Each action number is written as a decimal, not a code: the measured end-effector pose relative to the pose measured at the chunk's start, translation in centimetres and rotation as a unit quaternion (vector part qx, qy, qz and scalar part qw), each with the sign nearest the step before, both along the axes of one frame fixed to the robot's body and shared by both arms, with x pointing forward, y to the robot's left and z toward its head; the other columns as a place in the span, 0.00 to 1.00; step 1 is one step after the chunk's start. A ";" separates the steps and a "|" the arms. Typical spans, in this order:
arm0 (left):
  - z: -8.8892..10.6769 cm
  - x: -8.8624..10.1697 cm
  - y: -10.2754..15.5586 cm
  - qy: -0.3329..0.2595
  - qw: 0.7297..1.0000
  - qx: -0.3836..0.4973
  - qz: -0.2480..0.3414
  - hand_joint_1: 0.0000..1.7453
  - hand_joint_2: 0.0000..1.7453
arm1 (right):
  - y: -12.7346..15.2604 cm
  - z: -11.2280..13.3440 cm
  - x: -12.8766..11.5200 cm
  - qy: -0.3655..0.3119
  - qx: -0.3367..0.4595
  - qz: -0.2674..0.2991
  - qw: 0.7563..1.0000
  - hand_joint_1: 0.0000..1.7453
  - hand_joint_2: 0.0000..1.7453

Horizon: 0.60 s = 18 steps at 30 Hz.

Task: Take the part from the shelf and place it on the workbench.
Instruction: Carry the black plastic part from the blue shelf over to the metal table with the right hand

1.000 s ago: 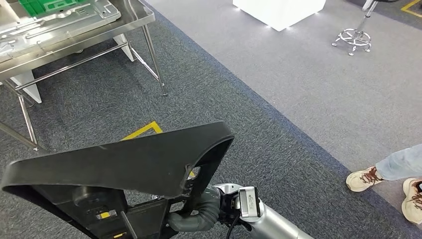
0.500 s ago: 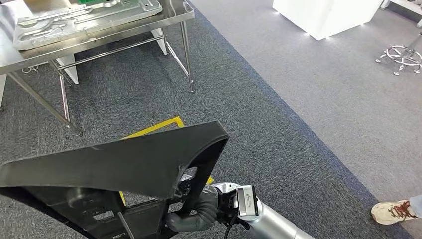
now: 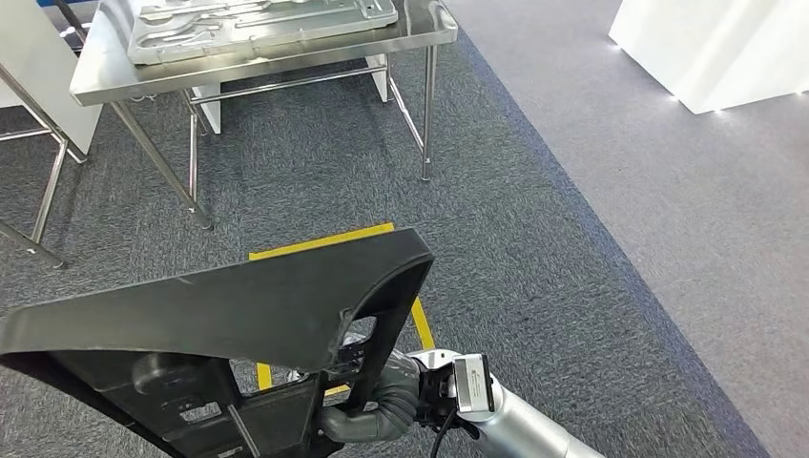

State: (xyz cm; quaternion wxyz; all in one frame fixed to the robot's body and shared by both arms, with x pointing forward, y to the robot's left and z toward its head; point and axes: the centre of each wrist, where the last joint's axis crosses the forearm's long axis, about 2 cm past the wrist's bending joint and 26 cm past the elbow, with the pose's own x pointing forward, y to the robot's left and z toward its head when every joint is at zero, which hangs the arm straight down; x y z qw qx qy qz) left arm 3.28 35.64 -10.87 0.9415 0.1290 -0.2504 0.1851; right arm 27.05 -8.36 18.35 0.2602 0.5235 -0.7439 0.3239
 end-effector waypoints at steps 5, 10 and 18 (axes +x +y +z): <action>0.0 -0.1 0.0 -0.002 1.000 0.000 0.000 0.00 0.00 | 0.2 0.3 0.1 -0.003 0.004 0.001 1.000 0.92 1.00; 0.0 -0.2 0.1 -0.008 1.000 0.001 -0.001 0.00 0.00 | 0.1 0.1 0.0 0.002 0.004 0.001 1.000 0.92 1.00; 0.0 -0.3 0.2 -0.017 1.000 0.001 -0.003 0.00 0.00 | 0.1 0.6 0.1 -0.002 0.012 0.001 1.000 0.92 1.00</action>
